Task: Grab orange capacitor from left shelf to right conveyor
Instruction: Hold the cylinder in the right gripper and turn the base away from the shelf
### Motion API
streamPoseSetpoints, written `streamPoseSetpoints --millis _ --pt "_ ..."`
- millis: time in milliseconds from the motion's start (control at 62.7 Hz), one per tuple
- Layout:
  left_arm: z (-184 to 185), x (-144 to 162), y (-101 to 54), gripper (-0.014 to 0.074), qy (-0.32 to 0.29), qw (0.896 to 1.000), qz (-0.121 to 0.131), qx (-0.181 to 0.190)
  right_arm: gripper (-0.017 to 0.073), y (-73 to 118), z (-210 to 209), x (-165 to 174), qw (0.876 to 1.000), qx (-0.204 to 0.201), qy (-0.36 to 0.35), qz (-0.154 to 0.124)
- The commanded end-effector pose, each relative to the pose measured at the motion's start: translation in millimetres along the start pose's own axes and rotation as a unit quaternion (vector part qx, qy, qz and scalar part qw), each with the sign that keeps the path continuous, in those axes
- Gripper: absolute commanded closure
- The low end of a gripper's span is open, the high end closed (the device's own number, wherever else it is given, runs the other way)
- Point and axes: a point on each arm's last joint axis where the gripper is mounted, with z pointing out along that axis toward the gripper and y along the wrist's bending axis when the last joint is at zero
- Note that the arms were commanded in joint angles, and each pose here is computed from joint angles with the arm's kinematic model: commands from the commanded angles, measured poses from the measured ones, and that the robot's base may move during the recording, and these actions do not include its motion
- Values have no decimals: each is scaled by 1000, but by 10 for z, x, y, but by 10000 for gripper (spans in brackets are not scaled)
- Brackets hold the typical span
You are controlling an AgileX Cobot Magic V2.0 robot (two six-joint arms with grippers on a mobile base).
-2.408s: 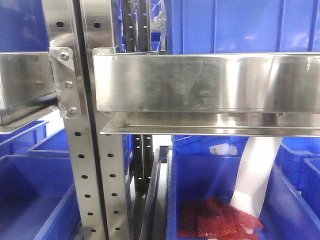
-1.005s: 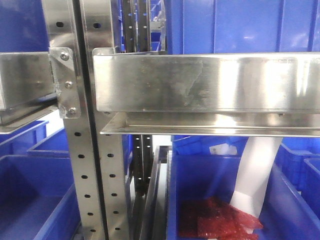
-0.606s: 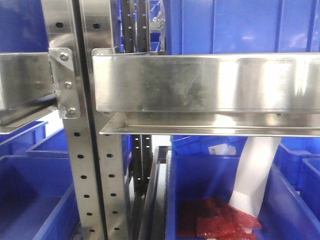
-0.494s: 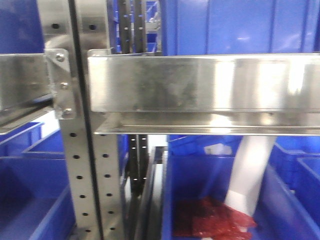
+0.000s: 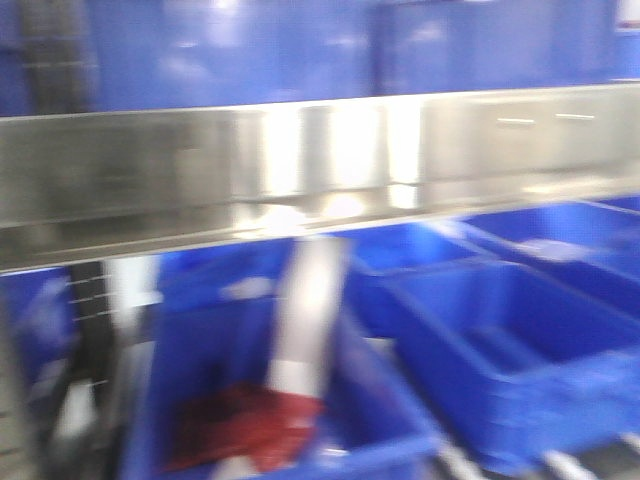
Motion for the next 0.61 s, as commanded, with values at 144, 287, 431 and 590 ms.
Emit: streamPoseSetpoints --millis 144,287,431,590 --pt "-15 -101 3 720 -52 999 -2 -2 438 0 -14 -145 999 1 -48 -9" --pt "-15 -101 3 720 -52 999 -2 -2 438 0 -14 -145 999 1 -48 -9" --pt "-15 -101 3 720 -52 999 -2 -2 438 0 -14 -145 999 1 -48 -9" --pt "-15 -101 3 720 -52 999 -2 -2 438 0 -14 -145 999 1 -48 -9"
